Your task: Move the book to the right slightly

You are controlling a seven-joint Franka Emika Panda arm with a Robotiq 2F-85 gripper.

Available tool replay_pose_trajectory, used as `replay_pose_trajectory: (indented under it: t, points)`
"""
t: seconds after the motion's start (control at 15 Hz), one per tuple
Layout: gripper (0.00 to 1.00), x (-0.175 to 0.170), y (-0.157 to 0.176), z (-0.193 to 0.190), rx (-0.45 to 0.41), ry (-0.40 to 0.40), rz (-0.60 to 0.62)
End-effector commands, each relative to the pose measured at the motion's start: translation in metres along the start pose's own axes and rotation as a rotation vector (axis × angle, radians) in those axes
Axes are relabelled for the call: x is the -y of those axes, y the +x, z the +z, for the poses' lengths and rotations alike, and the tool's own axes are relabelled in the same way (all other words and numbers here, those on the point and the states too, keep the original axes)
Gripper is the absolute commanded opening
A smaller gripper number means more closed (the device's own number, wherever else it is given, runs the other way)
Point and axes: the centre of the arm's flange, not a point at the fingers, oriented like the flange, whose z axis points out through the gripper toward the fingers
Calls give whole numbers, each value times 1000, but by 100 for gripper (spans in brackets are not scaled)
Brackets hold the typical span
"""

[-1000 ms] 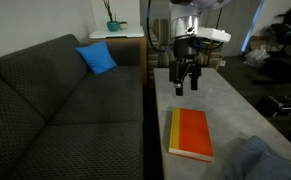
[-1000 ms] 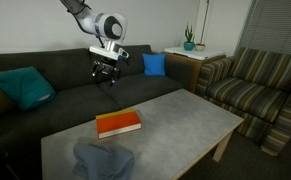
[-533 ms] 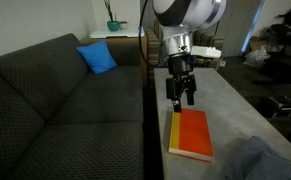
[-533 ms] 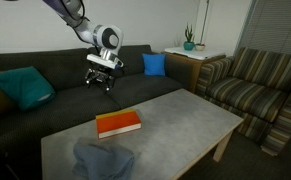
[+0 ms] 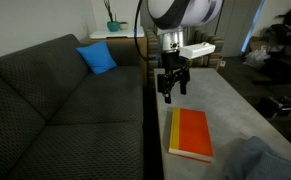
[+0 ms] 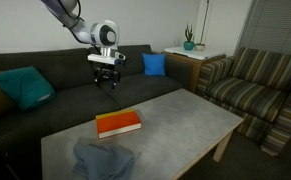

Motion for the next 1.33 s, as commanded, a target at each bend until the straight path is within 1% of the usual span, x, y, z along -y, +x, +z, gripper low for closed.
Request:
replay_pose_trajectory:
  t: [0.0, 0.13, 0.2, 0.27, 0.33, 0.4, 0.47, 0.6, 0.73, 0.8, 0.93, 1.07, 1.13, 1.27]
  points:
    - [100, 8, 9, 28, -77, -24, 15]
    - [100, 10, 18, 49, -105, 10, -21]
    - [100, 8, 24, 64, -110, 41, -44]
    - [100, 5, 26, 81, -95, 103, -92]
    - [100, 16, 8, 58, -80, 24, -38]
    - [100, 17, 7, 69, -72, 35, -46]
    - [100, 16, 6, 70, -69, 33, -42]
    - [100, 17, 8, 63, -79, 31, -42]
    - [100, 22, 5, 54, -127, -14, -60]
    - [100, 22, 9, 55, -133, -33, -77]
    - [100, 25, 18, 63, -152, -96, -129]
    - [100, 27, 29, 75, -137, -172, -157]
    - [100, 29, 34, 83, -132, -193, -178]
    - [100, 33, 42, 97, -138, -203, -223]
